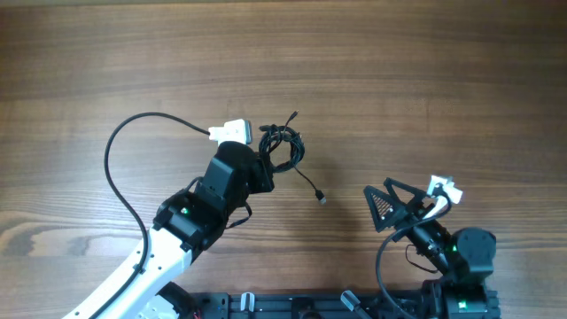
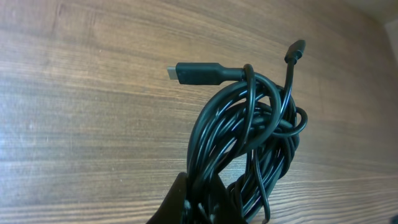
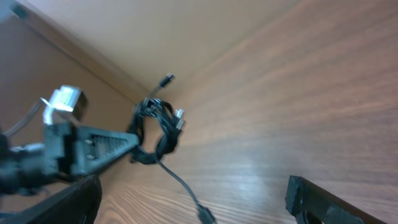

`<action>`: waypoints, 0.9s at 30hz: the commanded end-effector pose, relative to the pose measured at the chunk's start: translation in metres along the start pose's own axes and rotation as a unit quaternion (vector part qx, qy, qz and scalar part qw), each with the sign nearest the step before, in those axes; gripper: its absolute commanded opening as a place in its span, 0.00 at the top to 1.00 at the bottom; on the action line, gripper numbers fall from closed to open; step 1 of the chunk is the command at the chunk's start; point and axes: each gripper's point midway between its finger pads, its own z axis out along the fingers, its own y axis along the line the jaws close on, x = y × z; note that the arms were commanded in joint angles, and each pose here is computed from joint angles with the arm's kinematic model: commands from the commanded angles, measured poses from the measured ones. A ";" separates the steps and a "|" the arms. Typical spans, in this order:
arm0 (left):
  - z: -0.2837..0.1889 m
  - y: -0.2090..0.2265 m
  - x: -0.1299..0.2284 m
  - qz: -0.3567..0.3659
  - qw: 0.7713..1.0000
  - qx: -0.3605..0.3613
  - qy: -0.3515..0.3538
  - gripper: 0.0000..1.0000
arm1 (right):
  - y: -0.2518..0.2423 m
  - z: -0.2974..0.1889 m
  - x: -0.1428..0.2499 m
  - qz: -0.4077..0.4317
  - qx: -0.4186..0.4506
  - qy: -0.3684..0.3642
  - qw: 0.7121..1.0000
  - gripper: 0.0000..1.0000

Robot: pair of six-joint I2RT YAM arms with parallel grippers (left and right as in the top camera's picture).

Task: Untangle cables
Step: 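Lift the bundle with the left gripper and bring the right gripper toward it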

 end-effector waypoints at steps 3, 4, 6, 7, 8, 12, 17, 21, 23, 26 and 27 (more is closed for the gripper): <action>-0.007 -0.035 -0.010 -0.036 0.995 0.087 0.010 0.96 | 0.012 0.010 0.008 -0.065 -0.014 0.101 0.993 0.00; -0.009 -0.042 -0.012 -0.039 0.993 0.114 0.017 0.96 | 0.016 0.013 0.017 -0.046 -0.040 0.132 0.989 0.00; -0.012 -0.044 -0.015 -0.056 0.987 0.145 0.037 0.96 | 0.029 0.016 0.031 -0.003 -0.103 0.183 0.978 0.00; -0.014 -0.042 -0.017 -0.073 0.983 0.159 0.049 0.96 | 0.031 0.018 0.036 0.030 -0.118 0.205 0.971 0.01; -0.016 -0.041 -0.020 -0.086 0.979 0.174 0.058 0.96 | 0.032 0.022 0.042 0.049 -0.132 0.224 0.964 0.01; -0.018 -0.039 -0.023 -0.092 0.977 0.182 0.061 0.96 | 0.046 0.034 0.049 0.039 -0.187 0.249 0.949 0.07; -0.020 -0.043 -0.019 -0.093 0.974 0.194 0.074 0.96 | 0.031 0.055 0.057 0.088 -0.149 0.254 0.952 0.49; -0.018 -0.041 -0.021 -0.093 0.976 0.186 0.066 0.96 | 0.047 0.048 0.058 0.108 -0.188 0.277 0.936 0.91; -0.015 -0.036 -0.024 -0.095 0.979 0.172 0.057 0.96 | 0.058 0.043 0.055 0.098 -0.218 0.282 0.929 0.94; -0.013 -0.036 -0.022 -0.118 0.976 0.169 0.064 0.96 | 0.060 0.044 0.053 0.064 -0.232 0.272 0.932 0.46; -0.013 -0.036 -0.022 -0.118 0.976 0.170 0.065 0.96 | 0.059 0.044 0.053 0.038 -0.236 0.263 0.935 0.40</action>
